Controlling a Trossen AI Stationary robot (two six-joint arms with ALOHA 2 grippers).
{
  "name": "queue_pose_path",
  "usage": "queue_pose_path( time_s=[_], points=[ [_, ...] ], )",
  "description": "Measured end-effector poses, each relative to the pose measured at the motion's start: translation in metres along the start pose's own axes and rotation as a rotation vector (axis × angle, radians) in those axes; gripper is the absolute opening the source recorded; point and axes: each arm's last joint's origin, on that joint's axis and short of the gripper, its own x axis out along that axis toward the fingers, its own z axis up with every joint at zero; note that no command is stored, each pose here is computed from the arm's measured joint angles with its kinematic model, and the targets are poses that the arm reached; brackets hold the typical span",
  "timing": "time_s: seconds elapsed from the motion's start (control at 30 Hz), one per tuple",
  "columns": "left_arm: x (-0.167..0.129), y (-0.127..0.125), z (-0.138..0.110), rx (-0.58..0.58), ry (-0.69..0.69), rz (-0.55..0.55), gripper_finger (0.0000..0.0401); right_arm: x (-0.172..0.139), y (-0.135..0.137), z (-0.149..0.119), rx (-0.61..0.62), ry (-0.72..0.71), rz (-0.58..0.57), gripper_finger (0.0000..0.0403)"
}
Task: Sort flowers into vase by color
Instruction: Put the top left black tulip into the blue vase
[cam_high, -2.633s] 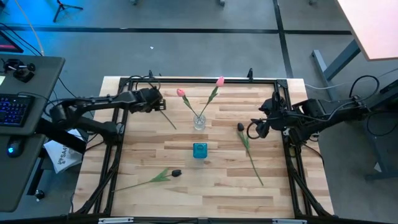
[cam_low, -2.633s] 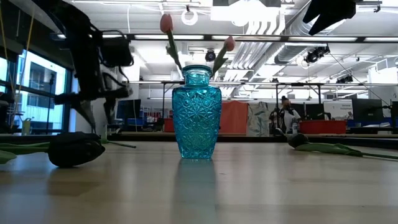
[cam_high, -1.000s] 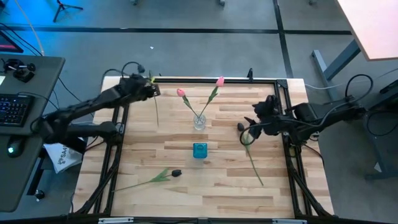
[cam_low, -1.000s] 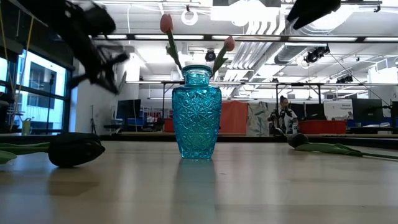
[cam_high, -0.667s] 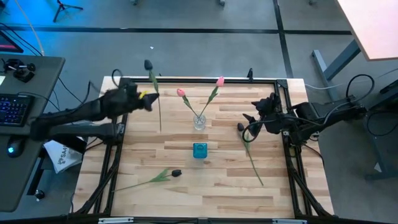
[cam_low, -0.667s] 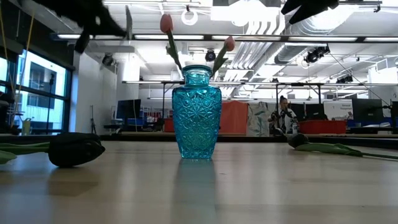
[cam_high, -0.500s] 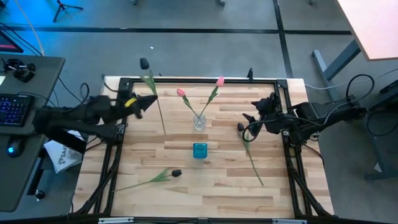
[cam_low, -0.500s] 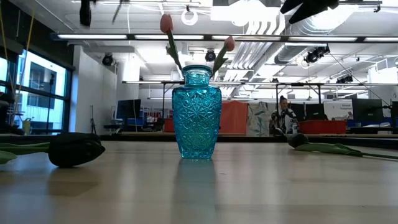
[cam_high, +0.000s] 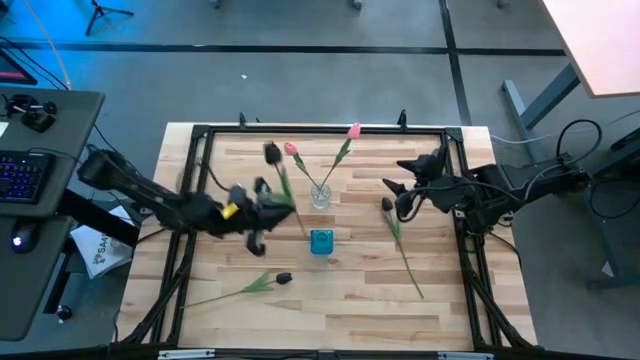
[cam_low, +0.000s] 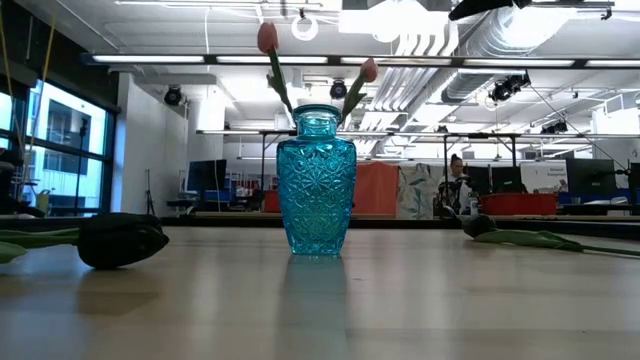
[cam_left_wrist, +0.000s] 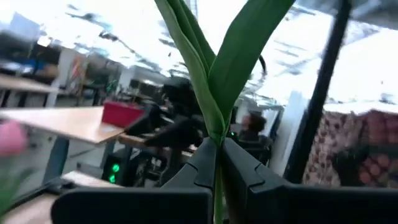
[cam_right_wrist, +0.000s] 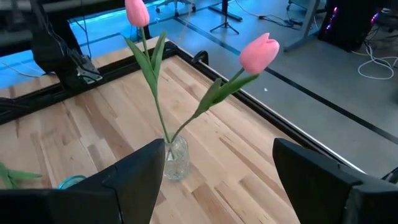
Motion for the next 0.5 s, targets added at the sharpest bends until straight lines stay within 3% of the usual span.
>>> queue_pose_path(
  time_s=[0.13, 0.27, 0.5],
  points=[
    [0.012, -0.002, -0.026, 0.095, -0.053, -0.016, 0.0, 0.002, -0.002, 0.001, 0.012, 0.008, -0.001, 0.0296],
    [0.015, -0.002, -0.042, 0.241, -0.01, -0.012, 0.0, 0.004, -0.003, 0.001, 0.016, 0.013, -0.003, 0.0296],
    [0.018, 0.004, -0.048, 0.19, 0.044, -0.006, 0.0, 0.004, -0.004, 0.002, 0.018, 0.013, -0.005, 0.0296]
  ],
)
